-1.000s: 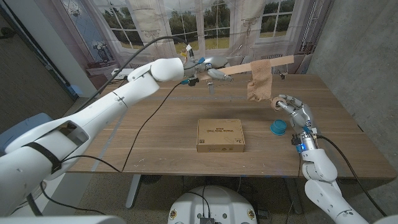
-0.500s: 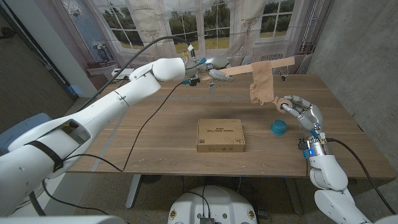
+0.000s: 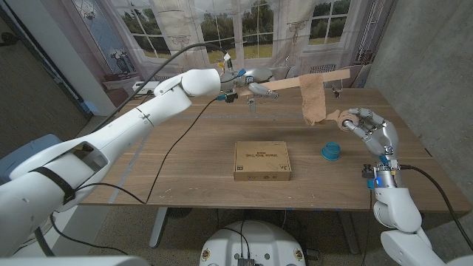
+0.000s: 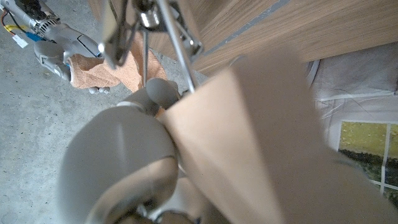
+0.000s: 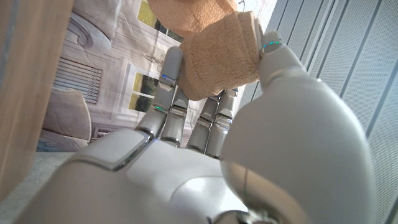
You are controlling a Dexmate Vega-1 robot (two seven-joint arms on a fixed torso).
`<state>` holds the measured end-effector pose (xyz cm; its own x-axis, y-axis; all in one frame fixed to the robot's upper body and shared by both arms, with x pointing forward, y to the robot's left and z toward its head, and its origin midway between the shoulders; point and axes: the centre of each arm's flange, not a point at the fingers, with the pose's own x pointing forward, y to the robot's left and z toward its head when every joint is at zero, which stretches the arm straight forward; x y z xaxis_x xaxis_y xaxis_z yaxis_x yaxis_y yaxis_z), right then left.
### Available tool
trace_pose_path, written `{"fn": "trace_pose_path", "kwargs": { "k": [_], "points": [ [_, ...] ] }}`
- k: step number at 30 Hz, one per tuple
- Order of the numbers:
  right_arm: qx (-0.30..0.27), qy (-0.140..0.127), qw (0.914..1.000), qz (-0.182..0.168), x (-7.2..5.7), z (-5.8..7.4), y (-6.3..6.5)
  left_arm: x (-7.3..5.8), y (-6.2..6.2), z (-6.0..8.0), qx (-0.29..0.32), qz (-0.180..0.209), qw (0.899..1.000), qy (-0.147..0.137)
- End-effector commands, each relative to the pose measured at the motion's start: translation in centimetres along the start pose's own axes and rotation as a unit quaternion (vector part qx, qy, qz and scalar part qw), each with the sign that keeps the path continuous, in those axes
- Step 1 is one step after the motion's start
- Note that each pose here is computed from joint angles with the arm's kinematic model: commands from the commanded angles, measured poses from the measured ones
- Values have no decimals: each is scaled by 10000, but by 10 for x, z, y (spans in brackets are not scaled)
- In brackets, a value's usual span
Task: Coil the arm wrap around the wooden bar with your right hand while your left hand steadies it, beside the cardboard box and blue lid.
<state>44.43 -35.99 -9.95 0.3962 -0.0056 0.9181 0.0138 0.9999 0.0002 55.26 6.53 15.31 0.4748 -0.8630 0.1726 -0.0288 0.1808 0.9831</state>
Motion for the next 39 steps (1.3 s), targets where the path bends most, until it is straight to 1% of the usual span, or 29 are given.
{"fn": "trace_pose_path", "kwargs": {
  "k": [1,3,4,7,17,21,24,29,35,39],
  "points": [
    [-314,-716,9962,-385,2,32,-6,0,-2,2,0,-43,10000,3],
    [-359,-814,9952,-407,4,37,-6,0,-3,2,8,-62,10000,19],
    [-364,-815,9952,-410,4,37,-6,0,-3,2,8,-62,10000,19],
    [-517,-1001,9926,-449,9,47,-6,0,-4,2,2,-120,9999,35],
    [-753,-1358,9865,-512,22,69,-6,1,-5,2,10,-170,9998,59],
    [-856,-1477,9840,-502,29,79,-5,3,-6,3,24,-200,9998,74],
    [-964,-1522,9825,-472,38,87,-5,4,-7,4,25,-241,9997,78],
    [-1348,-1543,9783,-313,56,104,-5,6,-9,5,32,-306,9995,100],
    [-1683,-1674,9714,-40,77,124,-2,6,-10,6,42,-312,9994,133],
    [-1792,-1690,9690,171,89,132,1,7,-11,8,51,-324,9994,136]
  ]
}}
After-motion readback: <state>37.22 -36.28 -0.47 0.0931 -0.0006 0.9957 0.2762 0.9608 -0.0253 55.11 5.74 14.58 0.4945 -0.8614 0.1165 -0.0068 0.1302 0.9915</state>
